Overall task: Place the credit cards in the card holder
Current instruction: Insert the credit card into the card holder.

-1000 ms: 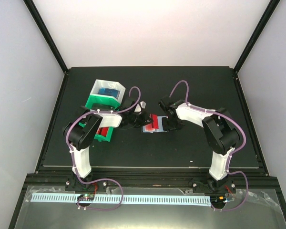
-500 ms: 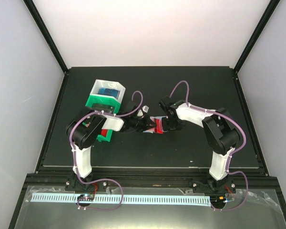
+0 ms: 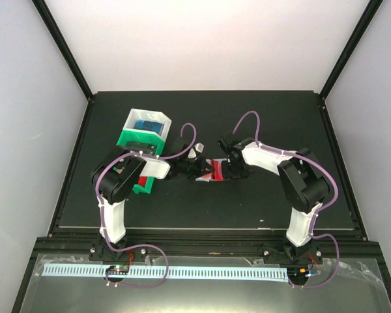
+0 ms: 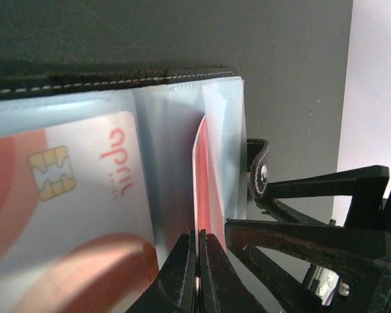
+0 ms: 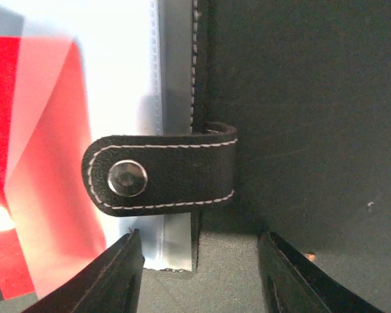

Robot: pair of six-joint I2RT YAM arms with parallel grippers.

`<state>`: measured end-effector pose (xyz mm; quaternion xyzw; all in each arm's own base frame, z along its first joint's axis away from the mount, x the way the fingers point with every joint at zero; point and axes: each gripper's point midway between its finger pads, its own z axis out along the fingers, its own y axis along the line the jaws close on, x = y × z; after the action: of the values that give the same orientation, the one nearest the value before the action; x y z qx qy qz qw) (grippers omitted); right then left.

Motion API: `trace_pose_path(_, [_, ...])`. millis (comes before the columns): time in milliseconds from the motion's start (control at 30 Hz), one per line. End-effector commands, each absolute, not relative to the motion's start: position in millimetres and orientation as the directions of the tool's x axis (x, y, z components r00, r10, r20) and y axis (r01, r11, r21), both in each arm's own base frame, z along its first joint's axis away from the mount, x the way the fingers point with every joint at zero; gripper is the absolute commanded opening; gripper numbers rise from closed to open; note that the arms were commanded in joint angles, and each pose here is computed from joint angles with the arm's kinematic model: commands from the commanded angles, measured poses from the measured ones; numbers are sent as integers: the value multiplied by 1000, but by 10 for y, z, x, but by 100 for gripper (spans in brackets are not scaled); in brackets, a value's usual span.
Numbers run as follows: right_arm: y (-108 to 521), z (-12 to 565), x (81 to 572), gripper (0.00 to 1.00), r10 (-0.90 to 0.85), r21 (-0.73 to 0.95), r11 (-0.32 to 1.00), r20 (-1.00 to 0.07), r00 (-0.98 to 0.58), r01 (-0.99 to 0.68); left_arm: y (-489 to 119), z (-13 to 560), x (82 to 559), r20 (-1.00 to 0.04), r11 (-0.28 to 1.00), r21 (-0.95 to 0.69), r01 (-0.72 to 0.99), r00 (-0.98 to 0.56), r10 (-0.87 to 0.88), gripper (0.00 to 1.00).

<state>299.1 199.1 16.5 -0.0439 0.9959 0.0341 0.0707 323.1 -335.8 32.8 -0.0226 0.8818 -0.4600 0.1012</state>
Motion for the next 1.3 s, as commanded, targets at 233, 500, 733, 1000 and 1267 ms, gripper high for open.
trace_pose_path(233, [2202, 448, 3040, 56, -44, 209, 974, -206, -978, -88, -3534, 239, 3336, -202, 603, -793, 93, -973, -116, 2])
trace_pose_path(500, [2063, 445, 3150, 57, -8, 171, 984, -232, -973, -49, -3491, 239, 3357, -225, 622, -777, 94, -965, -136, 2])
trace_pose_path(733, [2084, 376, 3237, 57, 25, 238, 971, -215, -976, -27, -3436, 234, 3426, -238, 641, -765, 62, -952, -192, 2])
trace_pose_path(1000, [2229, 283, 3258, 58, 28, 341, 939, -160, -987, -29, -3507, 188, 3368, -212, 629, -776, 55, -961, -177, 2])
trace_pose_path(1267, [2228, 193, 3219, 58, 28, 340, 940, -133, -991, -19, -3596, 121, 3187, -160, 606, -794, 39, -976, -147, 2])
